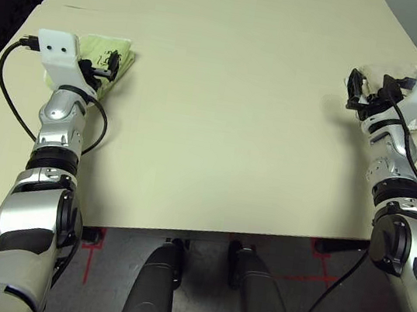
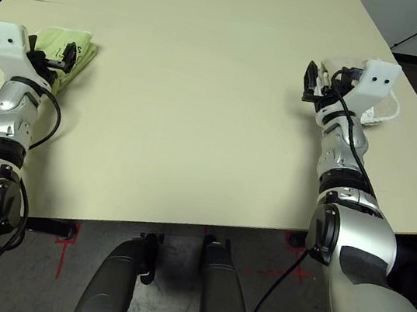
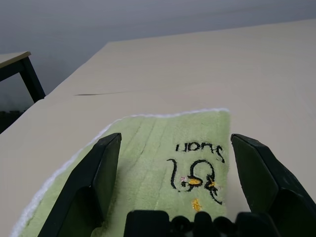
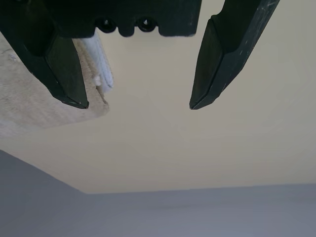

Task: Fold the towel and set it aside.

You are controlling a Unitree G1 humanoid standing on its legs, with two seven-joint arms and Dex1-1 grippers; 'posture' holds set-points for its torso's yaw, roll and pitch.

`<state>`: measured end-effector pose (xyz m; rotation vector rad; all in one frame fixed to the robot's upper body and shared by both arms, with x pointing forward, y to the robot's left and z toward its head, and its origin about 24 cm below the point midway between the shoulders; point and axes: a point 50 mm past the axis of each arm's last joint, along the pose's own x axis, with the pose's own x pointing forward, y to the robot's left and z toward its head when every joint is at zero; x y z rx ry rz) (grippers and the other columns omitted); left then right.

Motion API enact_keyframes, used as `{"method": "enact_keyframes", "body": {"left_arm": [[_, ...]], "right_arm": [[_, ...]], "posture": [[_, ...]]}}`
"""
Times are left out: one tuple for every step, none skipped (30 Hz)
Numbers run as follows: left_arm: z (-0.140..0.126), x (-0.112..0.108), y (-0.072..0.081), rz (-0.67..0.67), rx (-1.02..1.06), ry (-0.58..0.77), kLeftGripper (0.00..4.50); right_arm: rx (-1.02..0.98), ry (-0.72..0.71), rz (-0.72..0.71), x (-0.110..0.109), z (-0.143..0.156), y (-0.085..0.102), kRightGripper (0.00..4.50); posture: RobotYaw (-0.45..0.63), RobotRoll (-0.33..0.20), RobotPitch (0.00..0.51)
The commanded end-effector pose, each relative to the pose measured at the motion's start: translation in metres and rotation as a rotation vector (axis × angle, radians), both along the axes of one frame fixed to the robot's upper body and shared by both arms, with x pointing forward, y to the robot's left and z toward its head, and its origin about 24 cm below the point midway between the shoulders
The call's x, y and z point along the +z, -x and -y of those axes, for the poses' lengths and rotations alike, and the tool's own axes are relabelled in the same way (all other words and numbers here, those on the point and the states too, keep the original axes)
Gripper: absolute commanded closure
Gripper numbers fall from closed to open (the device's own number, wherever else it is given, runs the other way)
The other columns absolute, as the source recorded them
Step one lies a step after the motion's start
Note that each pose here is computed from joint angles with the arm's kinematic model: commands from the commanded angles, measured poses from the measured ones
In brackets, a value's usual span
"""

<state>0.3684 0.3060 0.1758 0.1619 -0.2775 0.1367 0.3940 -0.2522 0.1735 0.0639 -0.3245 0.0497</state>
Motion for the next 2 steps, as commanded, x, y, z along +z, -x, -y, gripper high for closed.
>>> {"method": "enact_keyframes", "body": {"left_arm": [[-0.0054, -0.0037, 0.0038, -0.010, 0.015, 0.009, 0.00], [-0.0054, -0.0039, 0.0038, -0.011, 0.014, 0.010, 0.00]], "right_arm": [[-0.001, -0.002, -0.021, -0.0040, 0.0015, 0.0004, 0.05], [-0.001, -0.002, -0.022, -0.0041, 0.0015, 0.0004, 0.05]], "posture": [[0.01, 0.000, 0.188], [0.01, 0.000, 0.188]]}}
